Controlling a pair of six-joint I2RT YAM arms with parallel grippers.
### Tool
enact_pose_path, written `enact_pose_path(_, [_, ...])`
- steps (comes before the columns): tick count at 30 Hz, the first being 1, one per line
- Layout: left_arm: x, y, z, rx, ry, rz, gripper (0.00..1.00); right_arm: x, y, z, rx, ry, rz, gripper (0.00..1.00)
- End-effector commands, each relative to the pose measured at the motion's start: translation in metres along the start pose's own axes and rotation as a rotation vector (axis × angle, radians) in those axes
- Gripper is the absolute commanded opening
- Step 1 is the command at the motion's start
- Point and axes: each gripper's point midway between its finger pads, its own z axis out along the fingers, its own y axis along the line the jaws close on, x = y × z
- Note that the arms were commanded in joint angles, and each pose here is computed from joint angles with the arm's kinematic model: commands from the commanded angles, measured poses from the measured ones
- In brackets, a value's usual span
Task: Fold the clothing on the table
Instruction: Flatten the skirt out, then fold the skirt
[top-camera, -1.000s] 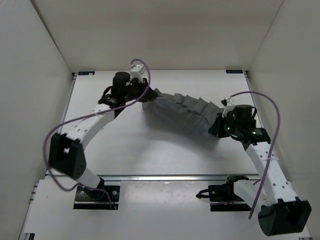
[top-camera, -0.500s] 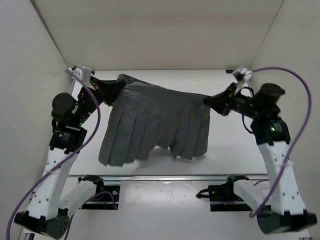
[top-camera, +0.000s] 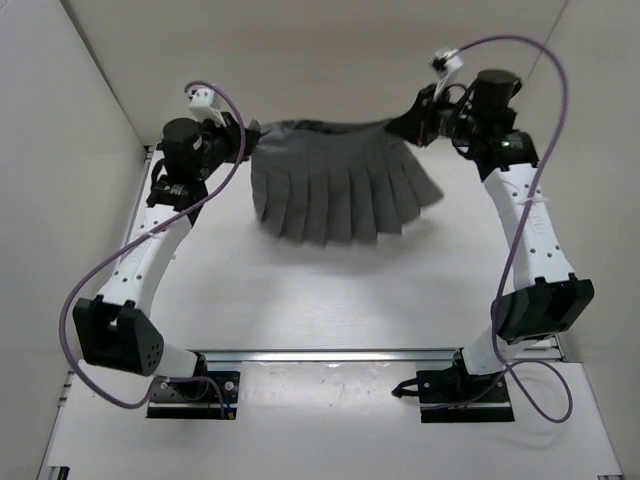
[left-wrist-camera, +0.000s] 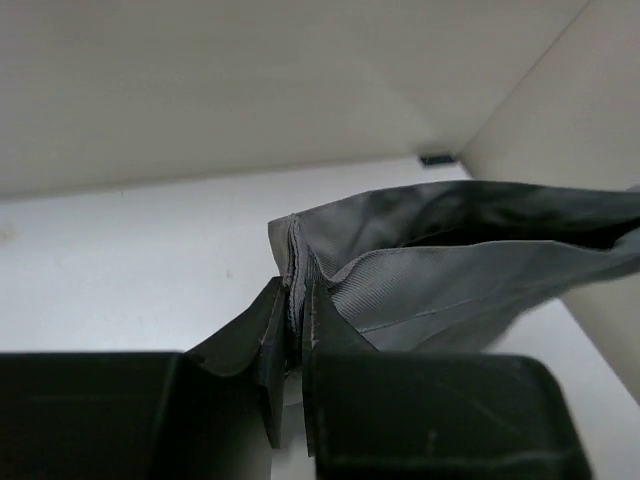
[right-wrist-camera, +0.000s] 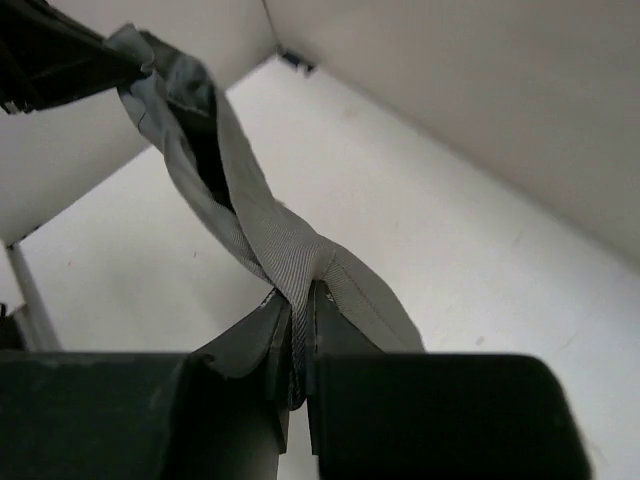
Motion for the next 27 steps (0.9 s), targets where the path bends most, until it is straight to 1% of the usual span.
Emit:
enact_pose_path(1, [-0.089, -0.034, -0.047, 0.04, -0.239, 0.099, 0.0, -0.074, 0.029, -0.041, -0.003, -0.144, -0.2, 0.0])
enact_pose_path(2, [-0.085, -0.035, -0.048, 0.041, -0.241, 0.096, 0.0, -0.07, 0.026, -0.044, -0.003, -0.137, -0.185, 0.0])
enact_pose_path(3, [-0.074, -0.033, -0.053, 0.038, -0.238, 0.087, 0.0, -0.055, 0.012, -0.04, 0.012, -0.111, -0.161, 0.0])
enact_pose_path(5, [-0.034, -0.022, -0.055, 0.015, -0.188, 0.055, 0.0, -0.03, 0.009, -0.041, 0.017, -0.091, -0.135, 0.0])
enact_pose_path(6, [-0.025, -0.022, -0.056, 0.018, -0.187, 0.047, 0.0, -0.007, 0.005, -0.038, 0.018, -0.066, -0.102, 0.0])
enact_pose_path(7, [-0.006, -0.02, -0.058, 0.023, -0.165, 0.026, 0.0, 0.02, 0.0, -0.034, 0.026, -0.038, -0.067, 0.0])
enact_pose_path(8, [0.019, -0.014, -0.06, 0.008, -0.123, -0.001, 0.0, 0.033, -0.006, -0.032, 0.047, -0.032, -0.057, 0.0])
enact_pose_path(9, [0.033, -0.012, -0.062, 0.003, -0.1, -0.014, 0.0, 0.066, -0.006, -0.03, 0.058, 0.013, -0.018, 0.0])
enact_pose_path(10, [0.058, -0.011, -0.066, 0.006, -0.062, -0.04, 0.0, 0.107, -0.005, -0.023, 0.053, 0.068, 0.062, 0.0])
enact_pose_path(11, [0.084, -0.006, -0.072, -0.02, -0.026, -0.082, 0.0, 0.117, 0.0, -0.024, 0.079, 0.066, 0.067, 0.0])
enact_pose_path(12, [0.114, -0.004, -0.081, -0.04, 0.022, -0.129, 0.0, 0.15, 0.002, -0.028, 0.102, 0.099, 0.102, 0.0])
enact_pose_path(14, [0.159, -0.009, -0.098, -0.052, 0.114, -0.164, 0.0, 0.22, 0.025, -0.031, 0.105, 0.204, 0.164, 0.0])
enact_pose_path(15, [0.181, -0.018, -0.11, -0.04, 0.15, -0.181, 0.0, 0.229, 0.031, -0.039, 0.126, 0.216, 0.161, 0.0])
enact_pose_path(16, [0.199, -0.026, -0.118, -0.039, 0.199, -0.185, 0.0, 0.251, 0.046, -0.043, 0.107, 0.249, 0.175, 0.0])
enact_pose_path(17, [0.218, -0.021, -0.134, -0.066, 0.235, -0.222, 0.0, 0.278, 0.059, -0.05, 0.096, 0.312, 0.218, 0.0])
enact_pose_path(18, [0.228, -0.025, -0.147, -0.05, 0.244, -0.257, 0.0, 0.285, 0.068, -0.059, 0.098, 0.329, 0.245, 0.0])
enact_pose_path(19, [0.227, -0.024, -0.159, -0.047, 0.228, -0.282, 0.0, 0.296, 0.081, -0.068, 0.073, 0.338, 0.267, 0.0])
enact_pose_path(20, [0.246, -0.021, -0.169, -0.053, 0.276, -0.309, 0.0, 0.314, 0.088, -0.077, 0.068, 0.373, 0.305, 0.0])
enact_pose_path(21, [0.245, -0.019, -0.177, -0.056, 0.253, -0.323, 0.0, 0.309, 0.098, -0.083, 0.039, 0.338, 0.315, 0.0])
enact_pose_path(22, [0.248, -0.016, -0.182, -0.062, 0.258, -0.332, 0.0, 0.311, 0.105, -0.089, 0.014, 0.316, 0.317, 0.01])
enact_pose_path(24, [0.242, -0.021, -0.185, -0.031, 0.233, -0.334, 0.0, 0.307, 0.102, -0.095, 0.011, 0.278, 0.337, 0.0])
enact_pose_path(25, [0.24, -0.022, -0.182, -0.032, 0.239, -0.327, 0.0, 0.303, 0.102, -0.095, 0.002, 0.271, 0.34, 0.0])
enact_pose_path(26, [0.241, -0.025, -0.179, -0.009, 0.239, -0.327, 0.0, 0.296, 0.097, -0.092, 0.001, 0.255, 0.34, 0.0])
enact_pose_path(27, [0.233, -0.031, -0.171, 0.017, 0.223, -0.318, 0.0, 0.288, 0.086, -0.089, 0.023, 0.239, 0.345, 0.0])
